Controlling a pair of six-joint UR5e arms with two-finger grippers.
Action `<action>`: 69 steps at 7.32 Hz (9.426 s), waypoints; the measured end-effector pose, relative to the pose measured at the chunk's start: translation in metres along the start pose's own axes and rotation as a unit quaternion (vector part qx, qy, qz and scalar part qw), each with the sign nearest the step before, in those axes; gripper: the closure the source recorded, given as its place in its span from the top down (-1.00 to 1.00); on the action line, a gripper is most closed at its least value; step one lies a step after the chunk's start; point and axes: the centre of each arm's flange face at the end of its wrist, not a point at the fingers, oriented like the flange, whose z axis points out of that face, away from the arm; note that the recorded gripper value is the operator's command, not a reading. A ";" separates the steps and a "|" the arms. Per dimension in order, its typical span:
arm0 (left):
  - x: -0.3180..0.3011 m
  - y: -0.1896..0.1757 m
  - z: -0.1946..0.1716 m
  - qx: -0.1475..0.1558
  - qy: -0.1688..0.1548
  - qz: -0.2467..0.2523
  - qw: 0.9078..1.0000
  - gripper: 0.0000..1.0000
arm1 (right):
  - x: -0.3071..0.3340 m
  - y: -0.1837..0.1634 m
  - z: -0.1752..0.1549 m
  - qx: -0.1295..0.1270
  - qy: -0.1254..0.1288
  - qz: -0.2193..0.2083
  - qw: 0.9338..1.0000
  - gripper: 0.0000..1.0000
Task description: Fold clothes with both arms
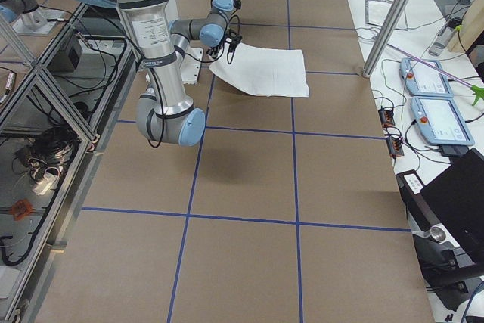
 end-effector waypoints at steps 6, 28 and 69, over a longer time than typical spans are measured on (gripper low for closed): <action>0.025 -0.066 -0.036 0.064 0.018 -0.006 0.998 -1.00 | -0.027 -0.046 -0.010 0.093 -0.024 -0.035 0.995 -1.00; 0.036 -0.381 -0.030 0.209 0.028 -0.063 0.975 1.00 | -0.145 -0.294 -0.045 0.162 -0.038 -0.032 0.986 1.00; -0.518 -0.429 -0.315 0.154 -0.237 0.230 0.931 1.00 | 0.412 -0.462 -0.251 0.139 0.052 -0.215 0.965 1.00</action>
